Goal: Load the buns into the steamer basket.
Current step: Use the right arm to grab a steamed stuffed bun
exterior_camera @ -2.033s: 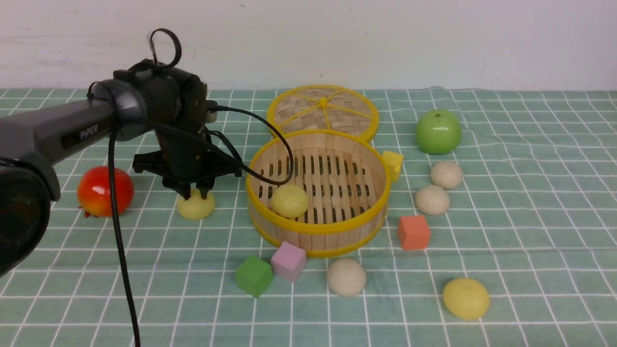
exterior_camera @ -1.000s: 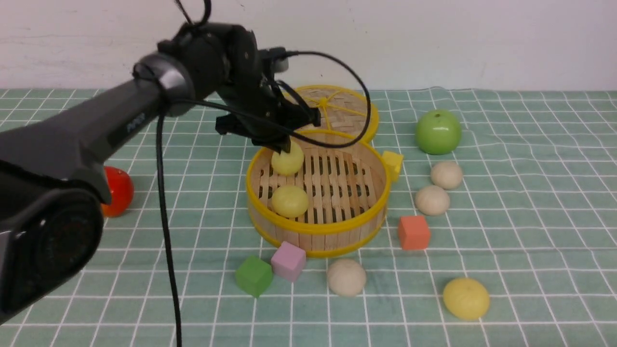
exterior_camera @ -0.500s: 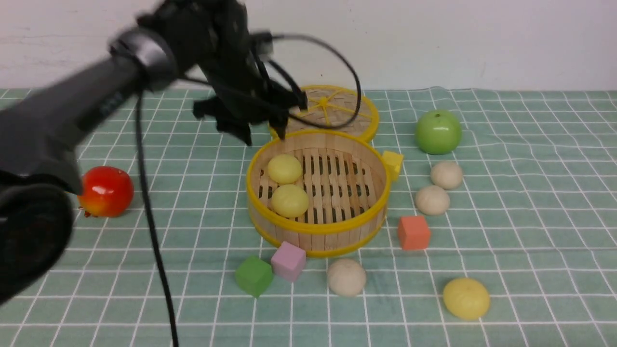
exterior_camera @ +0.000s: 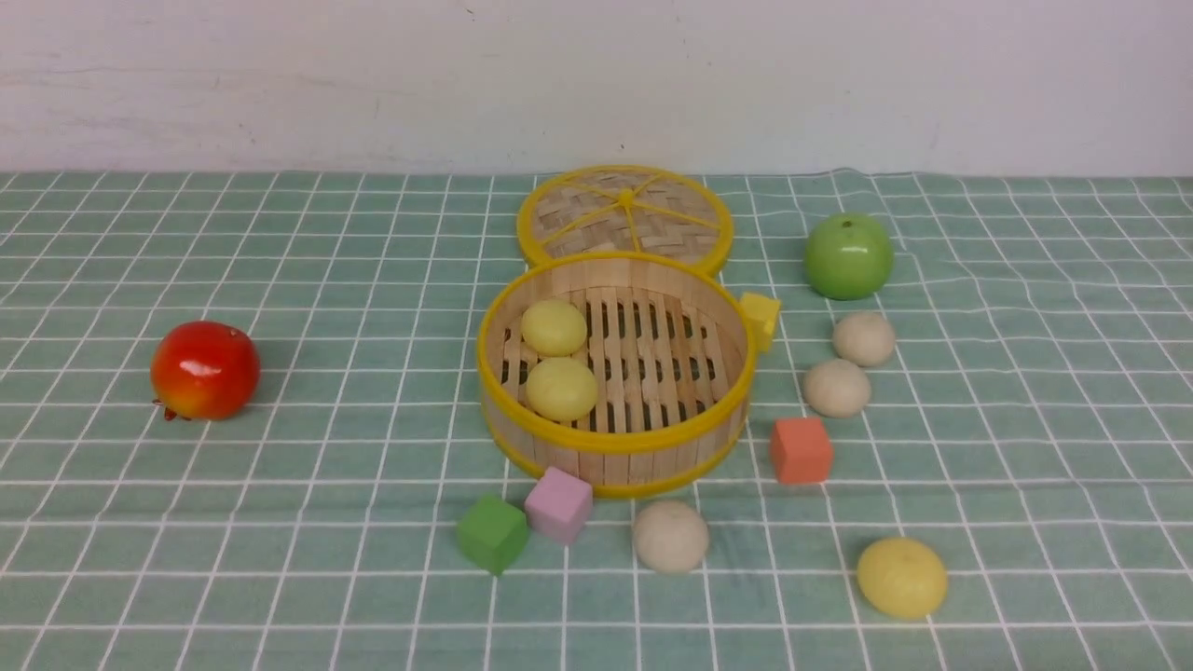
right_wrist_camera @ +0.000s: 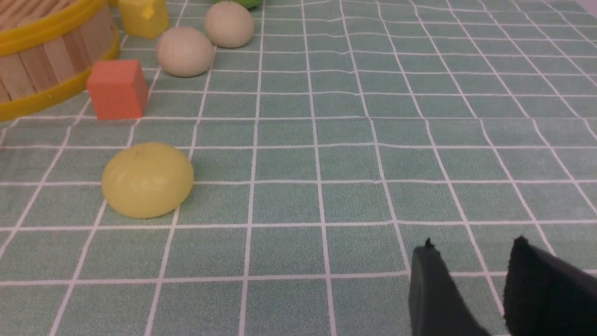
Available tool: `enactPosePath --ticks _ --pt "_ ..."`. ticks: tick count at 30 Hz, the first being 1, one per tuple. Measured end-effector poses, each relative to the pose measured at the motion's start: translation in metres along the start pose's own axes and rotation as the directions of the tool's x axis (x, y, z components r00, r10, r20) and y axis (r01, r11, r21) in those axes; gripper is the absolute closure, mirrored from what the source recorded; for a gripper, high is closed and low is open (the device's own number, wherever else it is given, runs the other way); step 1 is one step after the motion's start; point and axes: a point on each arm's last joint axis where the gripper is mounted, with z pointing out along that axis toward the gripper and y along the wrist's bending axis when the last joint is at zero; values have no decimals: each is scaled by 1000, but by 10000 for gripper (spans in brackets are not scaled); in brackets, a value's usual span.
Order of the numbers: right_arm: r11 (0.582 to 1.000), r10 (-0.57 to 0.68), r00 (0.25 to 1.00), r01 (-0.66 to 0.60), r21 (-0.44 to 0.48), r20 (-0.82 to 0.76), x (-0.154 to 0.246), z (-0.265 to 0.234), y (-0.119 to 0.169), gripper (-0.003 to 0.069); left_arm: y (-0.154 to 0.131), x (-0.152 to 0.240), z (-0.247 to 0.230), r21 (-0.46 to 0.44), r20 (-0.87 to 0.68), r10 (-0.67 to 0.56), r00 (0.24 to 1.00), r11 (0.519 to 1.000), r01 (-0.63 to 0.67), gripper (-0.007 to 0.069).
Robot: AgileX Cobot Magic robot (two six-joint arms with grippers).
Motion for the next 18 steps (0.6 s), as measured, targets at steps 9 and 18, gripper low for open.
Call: enactPosePath --ticks 9,18 --pt "1000 0 1000 0 0 0 0 0 0 419 45 174 -69 118 363 -61 930 993 19 639" --pt "1000 -1 1000 1 0 0 0 0 0 419 69 255 -55 206 397 -273 876 957 204 639"
